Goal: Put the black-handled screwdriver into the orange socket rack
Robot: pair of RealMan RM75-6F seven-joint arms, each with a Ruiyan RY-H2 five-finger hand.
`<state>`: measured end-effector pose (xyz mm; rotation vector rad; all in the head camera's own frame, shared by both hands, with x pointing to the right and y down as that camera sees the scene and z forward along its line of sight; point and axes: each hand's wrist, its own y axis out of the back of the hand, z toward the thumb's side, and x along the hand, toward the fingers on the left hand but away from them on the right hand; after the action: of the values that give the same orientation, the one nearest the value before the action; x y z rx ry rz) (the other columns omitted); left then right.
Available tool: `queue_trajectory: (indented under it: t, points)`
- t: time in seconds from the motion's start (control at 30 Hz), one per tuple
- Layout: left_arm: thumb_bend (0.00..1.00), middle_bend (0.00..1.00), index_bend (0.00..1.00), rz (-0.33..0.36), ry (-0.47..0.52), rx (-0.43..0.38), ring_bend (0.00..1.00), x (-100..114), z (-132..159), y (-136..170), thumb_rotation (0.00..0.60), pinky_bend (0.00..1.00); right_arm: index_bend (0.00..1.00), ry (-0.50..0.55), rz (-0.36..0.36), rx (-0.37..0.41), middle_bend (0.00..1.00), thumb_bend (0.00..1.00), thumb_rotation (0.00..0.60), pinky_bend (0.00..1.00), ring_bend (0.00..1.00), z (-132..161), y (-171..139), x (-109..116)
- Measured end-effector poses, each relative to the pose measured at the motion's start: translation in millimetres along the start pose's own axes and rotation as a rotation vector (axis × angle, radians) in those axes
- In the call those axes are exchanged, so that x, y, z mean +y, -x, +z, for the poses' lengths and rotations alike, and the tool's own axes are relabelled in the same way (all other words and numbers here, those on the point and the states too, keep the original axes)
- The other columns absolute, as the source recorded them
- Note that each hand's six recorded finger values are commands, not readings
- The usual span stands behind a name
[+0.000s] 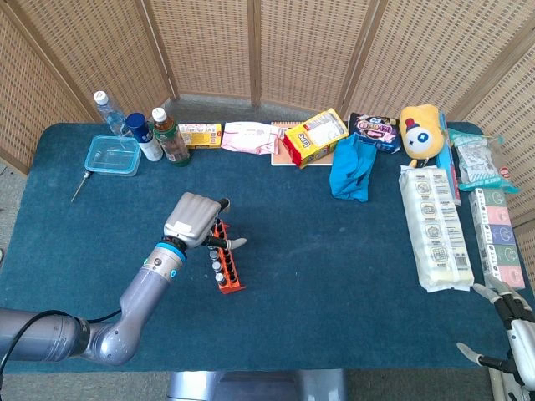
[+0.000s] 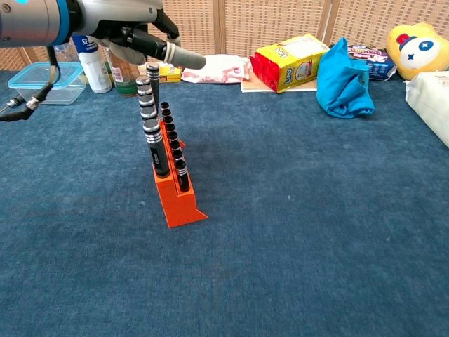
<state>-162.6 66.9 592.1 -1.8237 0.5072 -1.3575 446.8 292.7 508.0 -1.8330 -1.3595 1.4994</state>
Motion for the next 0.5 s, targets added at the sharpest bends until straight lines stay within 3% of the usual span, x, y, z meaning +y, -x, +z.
queue_trajectory:
  t: [0.5]
  points:
    - [0.00, 1.00, 0.32, -0.033, 0.020, -0.024, 1.00, -1.5, 6.2, 8.6, 0.000, 1.00, 0.16, 0.000, 0.000, 0.002, 0.06, 0.00, 0.600, 0.00, 0.00, 0.8, -0.4, -0.2]
